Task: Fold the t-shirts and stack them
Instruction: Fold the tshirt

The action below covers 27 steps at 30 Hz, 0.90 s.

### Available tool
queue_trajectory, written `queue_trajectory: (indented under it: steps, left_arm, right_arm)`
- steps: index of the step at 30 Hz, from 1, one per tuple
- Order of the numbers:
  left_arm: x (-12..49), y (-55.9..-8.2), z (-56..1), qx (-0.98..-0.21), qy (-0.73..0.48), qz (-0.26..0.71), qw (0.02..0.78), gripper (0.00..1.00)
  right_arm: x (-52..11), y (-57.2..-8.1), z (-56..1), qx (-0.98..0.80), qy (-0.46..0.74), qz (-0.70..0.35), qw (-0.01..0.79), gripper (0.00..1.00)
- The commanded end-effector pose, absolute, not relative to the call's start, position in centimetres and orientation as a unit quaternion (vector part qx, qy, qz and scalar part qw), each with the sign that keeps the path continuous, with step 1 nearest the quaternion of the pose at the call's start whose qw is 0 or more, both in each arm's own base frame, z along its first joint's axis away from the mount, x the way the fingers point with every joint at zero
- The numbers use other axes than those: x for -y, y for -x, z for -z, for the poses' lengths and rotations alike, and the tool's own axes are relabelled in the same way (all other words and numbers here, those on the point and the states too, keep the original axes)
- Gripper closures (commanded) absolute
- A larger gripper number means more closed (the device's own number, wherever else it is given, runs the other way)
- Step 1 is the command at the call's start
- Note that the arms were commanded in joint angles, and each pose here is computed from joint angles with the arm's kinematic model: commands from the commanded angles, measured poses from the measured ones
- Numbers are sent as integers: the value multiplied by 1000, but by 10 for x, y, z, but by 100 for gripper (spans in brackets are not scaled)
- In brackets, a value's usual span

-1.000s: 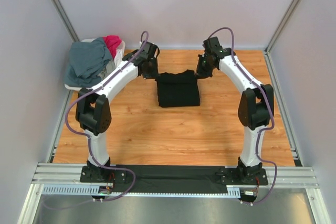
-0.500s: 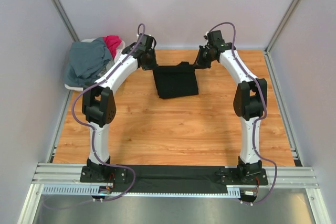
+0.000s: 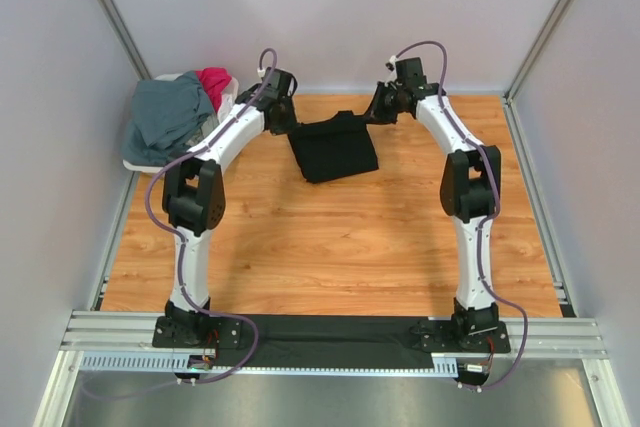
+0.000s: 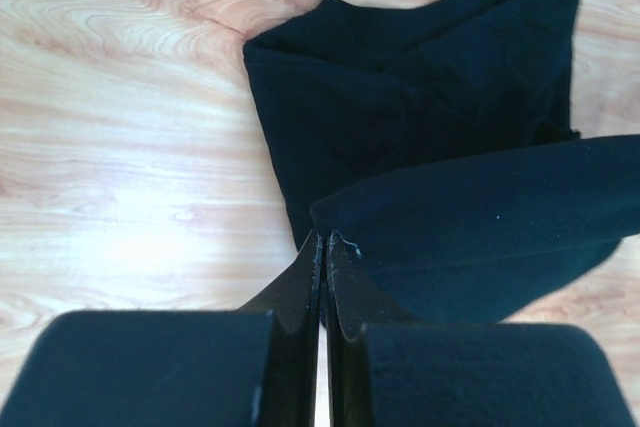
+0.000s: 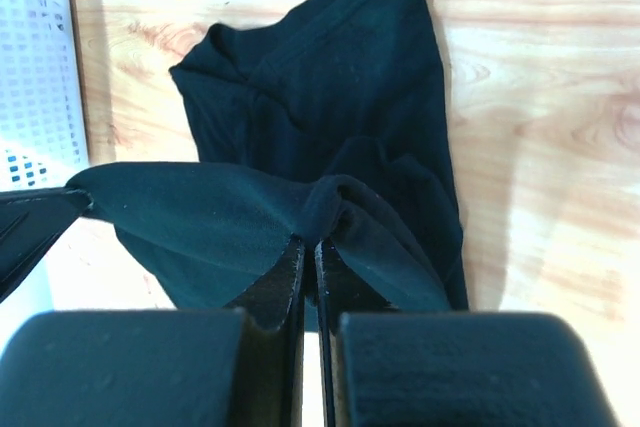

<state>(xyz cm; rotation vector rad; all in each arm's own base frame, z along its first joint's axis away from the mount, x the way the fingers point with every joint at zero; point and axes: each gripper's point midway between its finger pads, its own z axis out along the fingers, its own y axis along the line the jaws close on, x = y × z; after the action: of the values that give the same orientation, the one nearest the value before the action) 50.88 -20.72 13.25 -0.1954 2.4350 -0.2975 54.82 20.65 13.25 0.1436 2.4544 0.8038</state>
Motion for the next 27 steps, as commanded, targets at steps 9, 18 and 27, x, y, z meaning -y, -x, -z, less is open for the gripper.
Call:
queue_trajectory:
  steps: [9, 18, 27]
  left_arm:
    - [180, -549, -106, -921, 138, 98, 351, 100]
    - [173, -575, -107, -914, 145, 107, 363, 74]
    - [192, -557, -193, -887, 94, 184, 413, 1]
  right_arm:
    - [-209, -614, -137, -861, -16, -355, 364, 95]
    - [-222, -633, -147, -828, 17, -396, 396, 43]
    - [-229, -615, -206, -802, 35, -426, 417, 42]
